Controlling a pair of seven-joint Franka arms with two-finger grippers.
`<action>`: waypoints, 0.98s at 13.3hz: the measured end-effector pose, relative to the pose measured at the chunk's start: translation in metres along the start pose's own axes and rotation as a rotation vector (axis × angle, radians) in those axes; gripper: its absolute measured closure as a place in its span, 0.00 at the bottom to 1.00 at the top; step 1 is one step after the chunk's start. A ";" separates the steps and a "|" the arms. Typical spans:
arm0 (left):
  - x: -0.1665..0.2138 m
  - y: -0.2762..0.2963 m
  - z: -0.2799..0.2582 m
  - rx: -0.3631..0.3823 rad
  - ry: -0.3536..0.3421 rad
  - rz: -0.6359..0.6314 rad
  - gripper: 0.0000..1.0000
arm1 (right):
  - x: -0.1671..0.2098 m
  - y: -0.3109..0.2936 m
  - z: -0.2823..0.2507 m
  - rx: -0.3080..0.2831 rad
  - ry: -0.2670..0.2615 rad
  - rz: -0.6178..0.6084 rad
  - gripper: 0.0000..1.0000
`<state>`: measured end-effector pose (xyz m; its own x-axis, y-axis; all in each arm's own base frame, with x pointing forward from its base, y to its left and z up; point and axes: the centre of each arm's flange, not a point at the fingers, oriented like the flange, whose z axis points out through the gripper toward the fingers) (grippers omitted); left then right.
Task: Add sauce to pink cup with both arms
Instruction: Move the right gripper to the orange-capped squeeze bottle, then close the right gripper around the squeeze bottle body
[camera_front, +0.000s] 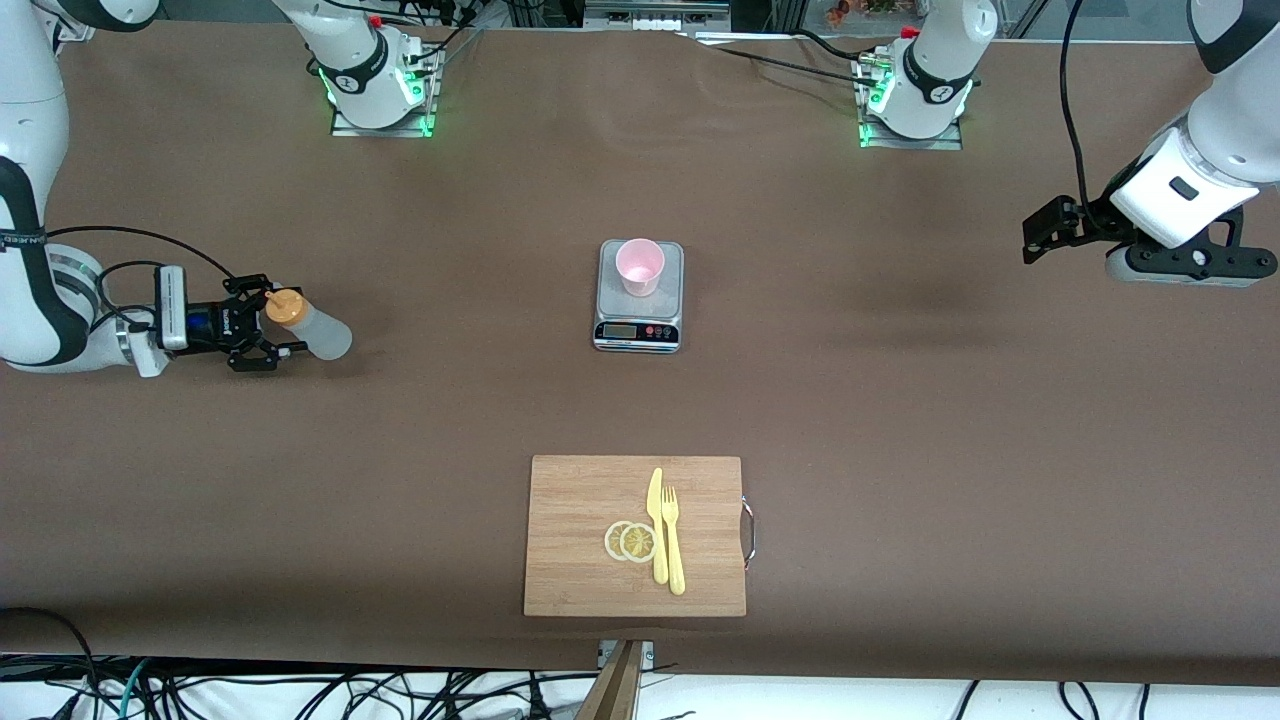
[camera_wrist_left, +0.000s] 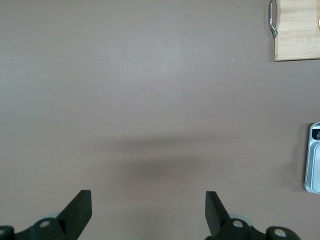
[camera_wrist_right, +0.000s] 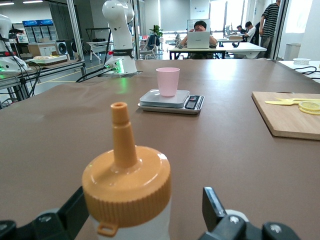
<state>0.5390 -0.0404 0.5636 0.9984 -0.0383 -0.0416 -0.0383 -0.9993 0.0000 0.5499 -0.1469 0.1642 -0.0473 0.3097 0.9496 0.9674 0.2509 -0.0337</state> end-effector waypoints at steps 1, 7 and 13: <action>0.000 0.000 0.000 0.000 0.000 0.000 0.00 | 0.000 0.001 0.001 0.001 0.001 -0.001 0.03; 0.000 0.000 0.000 0.000 -0.001 0.000 0.00 | 0.001 0.001 0.002 0.000 0.002 -0.003 0.27; 0.000 0.000 0.000 0.000 -0.002 -0.001 0.00 | -0.002 0.002 0.002 -0.004 -0.006 -0.002 0.56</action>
<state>0.5388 -0.0400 0.5636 0.9983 -0.0376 -0.0438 -0.0376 -0.9993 0.0000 0.5512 -0.1452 0.1613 -0.0503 0.3146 0.9479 0.9684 0.2476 -0.0307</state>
